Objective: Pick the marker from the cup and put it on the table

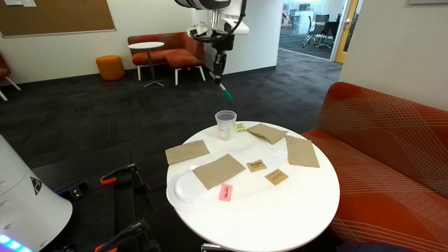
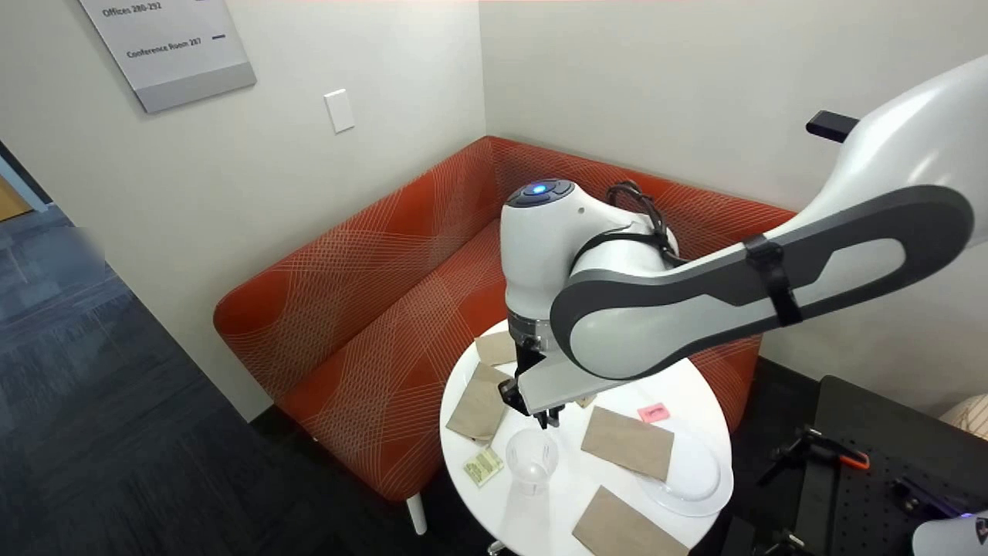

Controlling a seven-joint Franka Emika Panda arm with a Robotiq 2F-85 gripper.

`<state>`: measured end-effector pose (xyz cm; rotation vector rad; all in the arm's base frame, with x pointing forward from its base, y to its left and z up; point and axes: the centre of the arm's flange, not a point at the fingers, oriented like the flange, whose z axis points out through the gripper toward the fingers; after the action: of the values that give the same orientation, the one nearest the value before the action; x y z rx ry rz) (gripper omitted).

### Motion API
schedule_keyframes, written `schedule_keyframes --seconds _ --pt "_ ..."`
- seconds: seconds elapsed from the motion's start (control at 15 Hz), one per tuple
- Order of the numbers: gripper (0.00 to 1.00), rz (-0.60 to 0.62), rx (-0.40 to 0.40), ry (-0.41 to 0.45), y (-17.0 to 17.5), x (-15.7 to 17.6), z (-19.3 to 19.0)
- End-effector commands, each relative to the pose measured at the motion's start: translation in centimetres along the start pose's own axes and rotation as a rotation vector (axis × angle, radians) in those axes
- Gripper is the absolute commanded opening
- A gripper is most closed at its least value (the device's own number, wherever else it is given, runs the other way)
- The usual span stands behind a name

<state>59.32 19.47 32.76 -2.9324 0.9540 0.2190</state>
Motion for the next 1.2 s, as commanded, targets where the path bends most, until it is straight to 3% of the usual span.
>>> schedule_keyframes --seconds 0.0,0.4,0.67,1.13 --pt "0.03 -0.071 -0.047 0.081 2.0 0.0 -1.0" --pt "0.03 -0.207 -0.153 0.142 4.1 2.3 0.4" --pt "0.03 -0.210 -0.206 0.200 6.1 4.0 2.4" --pt "0.03 -0.168 -0.194 0.304 8.4 6.1 8.0"
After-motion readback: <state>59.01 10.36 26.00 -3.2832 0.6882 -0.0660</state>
